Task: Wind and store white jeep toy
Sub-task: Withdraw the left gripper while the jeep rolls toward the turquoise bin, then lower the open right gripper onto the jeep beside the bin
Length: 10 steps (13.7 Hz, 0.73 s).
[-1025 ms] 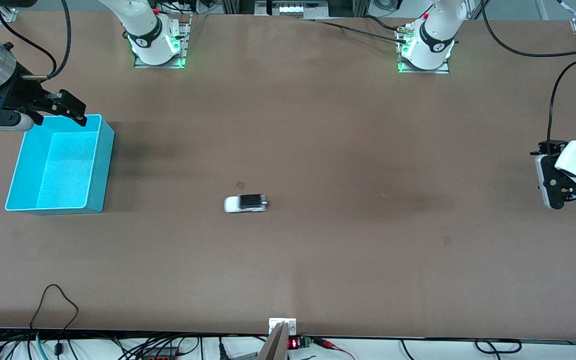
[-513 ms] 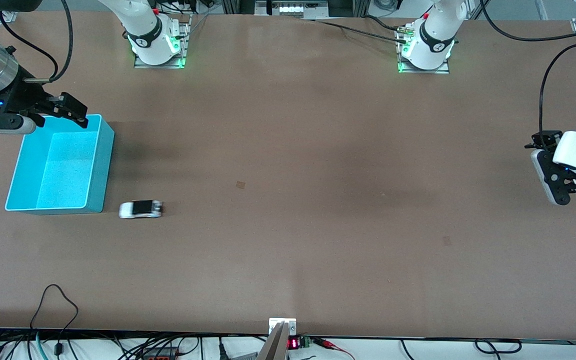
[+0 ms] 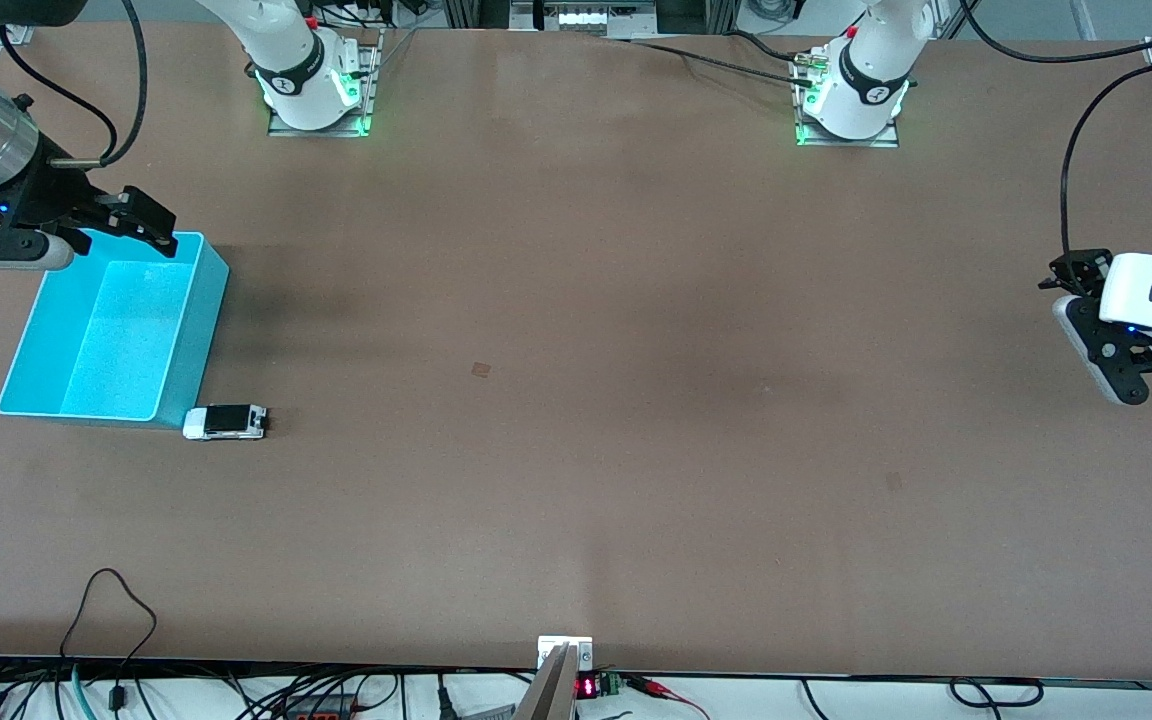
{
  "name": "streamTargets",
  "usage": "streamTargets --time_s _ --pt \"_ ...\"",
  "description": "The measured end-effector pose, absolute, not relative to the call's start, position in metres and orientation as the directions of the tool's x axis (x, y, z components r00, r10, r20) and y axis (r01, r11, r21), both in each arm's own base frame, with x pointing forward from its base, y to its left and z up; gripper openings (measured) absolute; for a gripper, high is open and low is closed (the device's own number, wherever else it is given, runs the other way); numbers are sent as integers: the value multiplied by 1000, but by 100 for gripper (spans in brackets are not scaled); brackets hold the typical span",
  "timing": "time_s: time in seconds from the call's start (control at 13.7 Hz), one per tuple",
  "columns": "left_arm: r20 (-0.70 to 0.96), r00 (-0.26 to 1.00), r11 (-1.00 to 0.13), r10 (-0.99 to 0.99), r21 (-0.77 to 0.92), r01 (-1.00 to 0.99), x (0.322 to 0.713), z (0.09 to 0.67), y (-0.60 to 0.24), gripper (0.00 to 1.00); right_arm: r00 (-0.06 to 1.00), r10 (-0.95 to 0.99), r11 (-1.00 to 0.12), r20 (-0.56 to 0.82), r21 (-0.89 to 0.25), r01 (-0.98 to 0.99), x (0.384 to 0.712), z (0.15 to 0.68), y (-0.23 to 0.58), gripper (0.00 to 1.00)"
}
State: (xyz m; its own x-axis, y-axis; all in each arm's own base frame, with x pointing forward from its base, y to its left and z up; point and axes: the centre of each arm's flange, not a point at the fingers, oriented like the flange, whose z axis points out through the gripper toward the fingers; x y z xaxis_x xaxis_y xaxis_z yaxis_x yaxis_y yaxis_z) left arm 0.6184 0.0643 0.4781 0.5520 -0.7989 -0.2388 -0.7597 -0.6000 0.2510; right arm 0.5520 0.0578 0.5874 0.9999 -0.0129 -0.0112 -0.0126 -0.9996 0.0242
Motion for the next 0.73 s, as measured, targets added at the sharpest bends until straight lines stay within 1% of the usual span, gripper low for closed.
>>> streamTargets --time_s 0.22,0.37,0.51,0.73 --pt "-270 677 -727 -685 198 -657 617 500 35 100 999 -19 -999 -49 29 -17 561 566 55 100" --pt "-283 736 -786 -615 144 -602 613 514 10 100 997 -1 -1000 -78 31 1 571 546 50 100" --pt "-280 809 -853 -517 94 -513 610 526 -5 100 989 91 -995 -114 23 94 579 525 44 100" --pt "-170 944 -960 -281 58 -275 609 538 -4 100 942 306 -951 -141 -9 308 597 488 27 100"
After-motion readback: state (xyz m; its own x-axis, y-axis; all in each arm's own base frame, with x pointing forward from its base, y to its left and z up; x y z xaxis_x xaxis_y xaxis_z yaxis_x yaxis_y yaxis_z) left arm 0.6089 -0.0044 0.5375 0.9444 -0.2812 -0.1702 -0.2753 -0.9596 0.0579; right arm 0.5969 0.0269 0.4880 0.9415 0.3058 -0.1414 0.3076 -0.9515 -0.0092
